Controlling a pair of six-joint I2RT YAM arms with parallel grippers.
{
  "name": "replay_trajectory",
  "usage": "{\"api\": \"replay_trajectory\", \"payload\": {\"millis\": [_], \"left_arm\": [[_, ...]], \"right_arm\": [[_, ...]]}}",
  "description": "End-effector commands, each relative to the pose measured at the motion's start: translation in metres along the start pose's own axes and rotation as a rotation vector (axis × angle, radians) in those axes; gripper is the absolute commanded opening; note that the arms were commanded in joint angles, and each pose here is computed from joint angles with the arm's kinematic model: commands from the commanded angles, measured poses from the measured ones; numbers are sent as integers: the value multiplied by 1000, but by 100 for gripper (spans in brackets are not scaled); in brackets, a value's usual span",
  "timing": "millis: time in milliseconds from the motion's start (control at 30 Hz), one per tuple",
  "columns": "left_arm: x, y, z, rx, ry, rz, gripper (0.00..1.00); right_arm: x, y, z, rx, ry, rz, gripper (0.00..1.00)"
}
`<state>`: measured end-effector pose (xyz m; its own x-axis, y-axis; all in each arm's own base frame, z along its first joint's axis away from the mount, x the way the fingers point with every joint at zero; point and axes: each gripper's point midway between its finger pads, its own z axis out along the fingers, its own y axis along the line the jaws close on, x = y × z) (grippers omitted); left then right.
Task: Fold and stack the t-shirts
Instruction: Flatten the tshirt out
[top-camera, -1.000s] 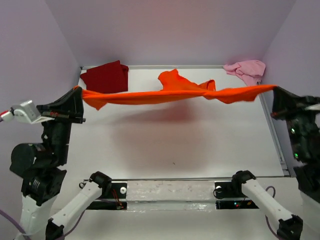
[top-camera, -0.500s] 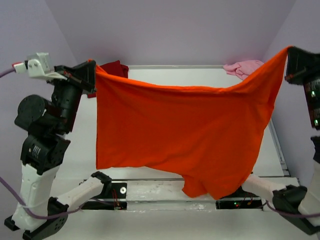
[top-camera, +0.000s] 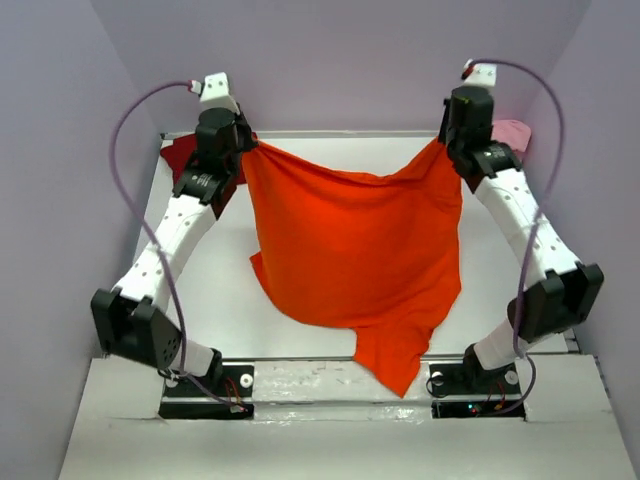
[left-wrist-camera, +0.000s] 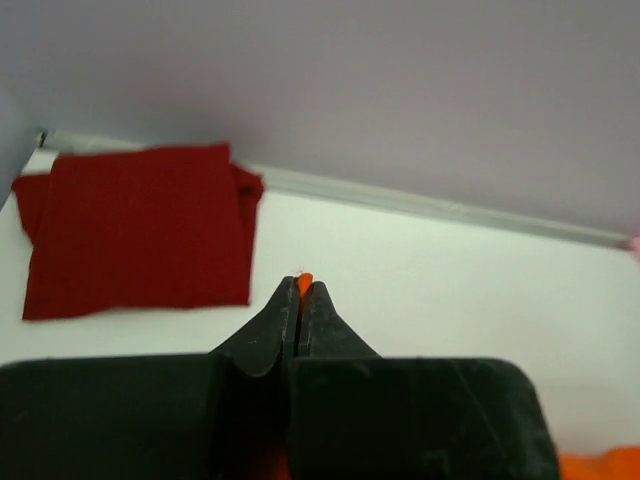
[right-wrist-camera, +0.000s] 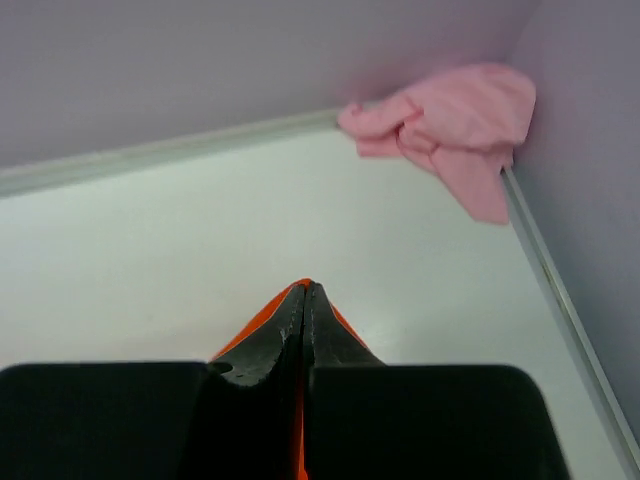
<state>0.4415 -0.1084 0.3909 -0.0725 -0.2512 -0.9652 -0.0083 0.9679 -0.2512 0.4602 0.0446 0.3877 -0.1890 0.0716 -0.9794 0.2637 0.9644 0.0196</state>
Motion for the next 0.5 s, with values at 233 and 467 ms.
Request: {"api": "replay_trajectory", "payload": {"millis": [233,467], "left_arm": [[129,90,125,-236,90,49,0],[159,74,155,-143,150,30,0]], "right_arm": [[145,8,135,127,150,-23,0],[156,31,146,27,183,-12,0]]}}
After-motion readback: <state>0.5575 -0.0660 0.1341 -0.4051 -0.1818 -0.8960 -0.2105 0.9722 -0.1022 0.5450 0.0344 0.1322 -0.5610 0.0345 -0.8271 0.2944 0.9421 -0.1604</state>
